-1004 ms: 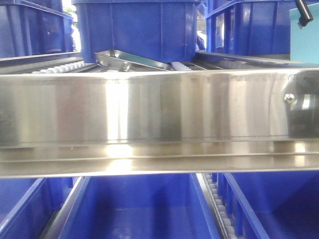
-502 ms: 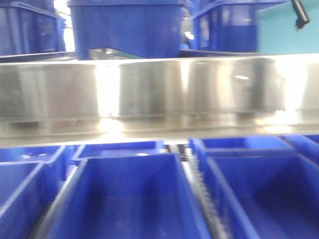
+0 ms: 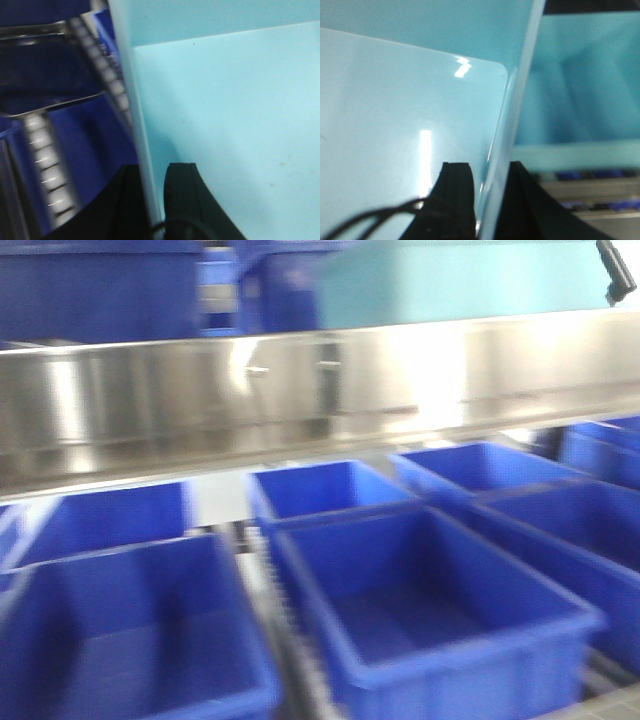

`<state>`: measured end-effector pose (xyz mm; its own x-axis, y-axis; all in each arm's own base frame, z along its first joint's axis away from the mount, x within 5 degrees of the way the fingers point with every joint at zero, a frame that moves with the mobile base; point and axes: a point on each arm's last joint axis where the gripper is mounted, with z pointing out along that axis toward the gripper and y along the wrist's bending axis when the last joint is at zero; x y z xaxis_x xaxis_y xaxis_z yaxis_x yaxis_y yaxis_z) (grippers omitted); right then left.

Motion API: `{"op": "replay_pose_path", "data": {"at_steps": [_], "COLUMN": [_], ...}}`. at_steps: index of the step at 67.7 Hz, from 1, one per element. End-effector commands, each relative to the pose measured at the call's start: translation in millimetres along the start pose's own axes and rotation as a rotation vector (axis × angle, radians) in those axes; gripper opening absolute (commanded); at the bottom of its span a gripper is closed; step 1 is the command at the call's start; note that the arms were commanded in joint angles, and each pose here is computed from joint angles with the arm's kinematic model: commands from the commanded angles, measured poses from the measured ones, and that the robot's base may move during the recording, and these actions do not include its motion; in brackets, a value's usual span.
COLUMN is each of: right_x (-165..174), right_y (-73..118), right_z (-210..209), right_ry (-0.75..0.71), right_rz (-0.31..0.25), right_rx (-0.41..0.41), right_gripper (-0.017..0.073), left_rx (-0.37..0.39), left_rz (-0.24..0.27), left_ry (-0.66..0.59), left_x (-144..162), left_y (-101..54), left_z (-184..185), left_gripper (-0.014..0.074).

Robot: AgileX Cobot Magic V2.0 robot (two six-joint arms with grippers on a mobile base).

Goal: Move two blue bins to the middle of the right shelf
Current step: 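Drive backward and turn away from the shelf holding the bin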

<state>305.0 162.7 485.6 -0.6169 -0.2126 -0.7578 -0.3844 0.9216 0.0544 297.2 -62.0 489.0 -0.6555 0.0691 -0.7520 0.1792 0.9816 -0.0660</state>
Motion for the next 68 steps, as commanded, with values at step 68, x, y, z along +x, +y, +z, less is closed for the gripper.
{"op": "replay_pose_path", "data": {"at_steps": [68], "right_x": [-6.1], "right_y": [6.6], "right_z": [-5.7], "right_ry": [-0.068], "right_rz": [-0.005], "right_rx": [-0.058], "right_gripper": [-0.0153], "left_rx": [0.105], "left_rz": [-0.017], "left_ry": [-0.313], "left_x": [-27.7], "left_y": [-12.9], "left_z": [-12.4], "left_gripper": [-0.0111]}}
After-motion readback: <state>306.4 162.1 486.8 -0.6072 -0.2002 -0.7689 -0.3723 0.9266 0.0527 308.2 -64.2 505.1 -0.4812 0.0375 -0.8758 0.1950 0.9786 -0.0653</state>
